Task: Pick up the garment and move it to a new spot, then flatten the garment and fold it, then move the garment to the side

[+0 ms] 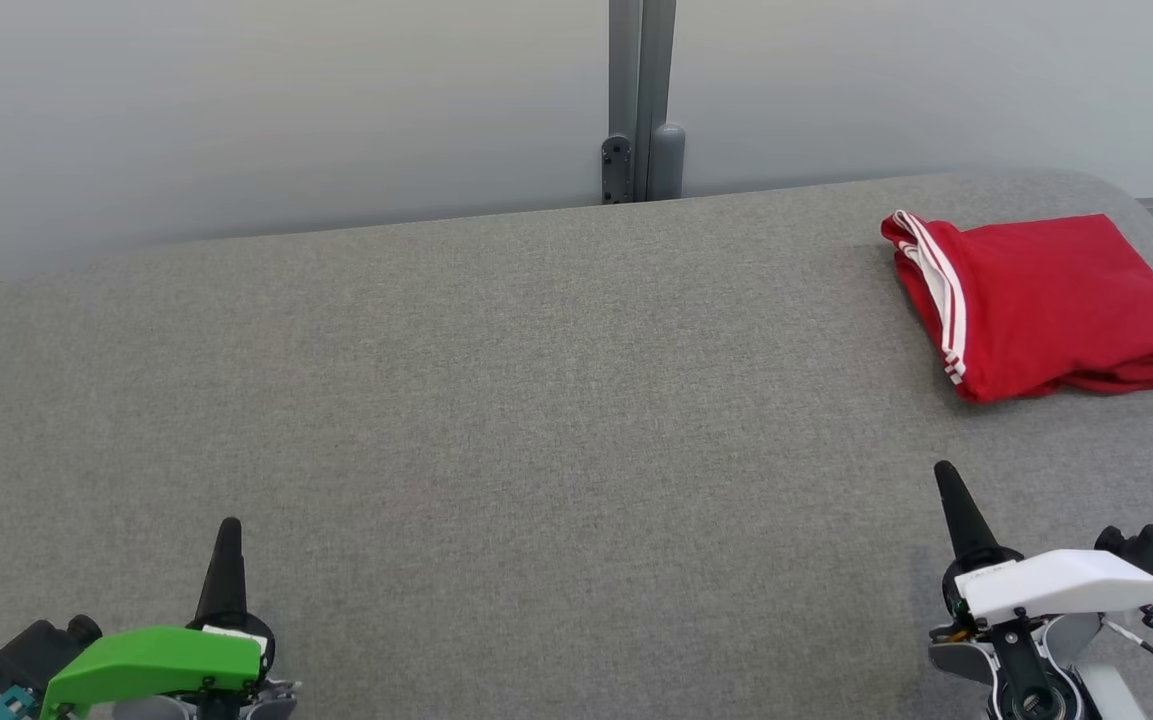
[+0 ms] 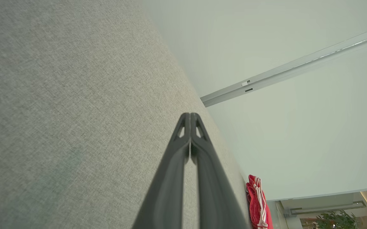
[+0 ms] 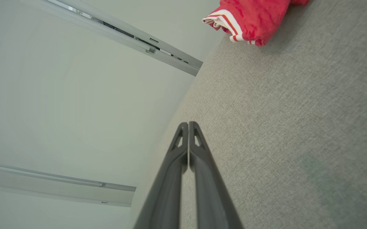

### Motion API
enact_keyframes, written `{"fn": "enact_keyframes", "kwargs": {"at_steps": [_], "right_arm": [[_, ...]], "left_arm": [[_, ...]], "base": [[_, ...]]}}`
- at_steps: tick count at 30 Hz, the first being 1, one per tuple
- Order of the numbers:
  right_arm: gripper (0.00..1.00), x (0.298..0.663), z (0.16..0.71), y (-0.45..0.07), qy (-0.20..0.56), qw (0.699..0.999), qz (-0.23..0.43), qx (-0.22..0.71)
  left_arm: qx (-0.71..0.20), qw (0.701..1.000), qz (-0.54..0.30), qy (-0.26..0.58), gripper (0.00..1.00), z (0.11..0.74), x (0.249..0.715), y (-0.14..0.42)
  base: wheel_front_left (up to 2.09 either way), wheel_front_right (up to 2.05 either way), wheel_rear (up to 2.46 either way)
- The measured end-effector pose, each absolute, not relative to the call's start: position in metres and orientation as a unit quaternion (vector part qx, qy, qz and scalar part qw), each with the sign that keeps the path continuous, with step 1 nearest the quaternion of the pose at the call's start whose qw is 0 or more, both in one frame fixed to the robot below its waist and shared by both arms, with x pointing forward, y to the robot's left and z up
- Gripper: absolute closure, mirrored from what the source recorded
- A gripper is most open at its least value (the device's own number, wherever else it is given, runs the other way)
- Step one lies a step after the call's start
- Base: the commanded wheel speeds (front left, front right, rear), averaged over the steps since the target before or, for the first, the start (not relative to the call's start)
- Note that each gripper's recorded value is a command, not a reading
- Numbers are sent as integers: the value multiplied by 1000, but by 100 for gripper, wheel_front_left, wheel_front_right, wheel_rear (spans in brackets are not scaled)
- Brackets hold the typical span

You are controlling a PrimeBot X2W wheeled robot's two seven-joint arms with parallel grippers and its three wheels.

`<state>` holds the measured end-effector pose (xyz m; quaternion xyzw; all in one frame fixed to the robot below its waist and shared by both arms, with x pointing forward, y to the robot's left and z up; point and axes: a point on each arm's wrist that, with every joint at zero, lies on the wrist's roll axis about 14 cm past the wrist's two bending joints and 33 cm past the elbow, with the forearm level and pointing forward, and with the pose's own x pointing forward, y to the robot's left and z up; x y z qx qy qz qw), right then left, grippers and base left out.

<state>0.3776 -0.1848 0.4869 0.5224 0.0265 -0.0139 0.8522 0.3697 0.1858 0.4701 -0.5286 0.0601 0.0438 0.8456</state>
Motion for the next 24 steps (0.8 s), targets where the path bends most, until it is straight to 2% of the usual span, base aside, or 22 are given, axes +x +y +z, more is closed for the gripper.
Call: {"fn": "enact_keyframes", "kwargs": {"at_steps": [24], "right_arm": [[100, 382, 493, -192, 19, 792, -16, 610]], "left_arm": [[-615, 787, 30, 39, 100, 483, 378, 191]], "base": [[0, 0, 0]]}}
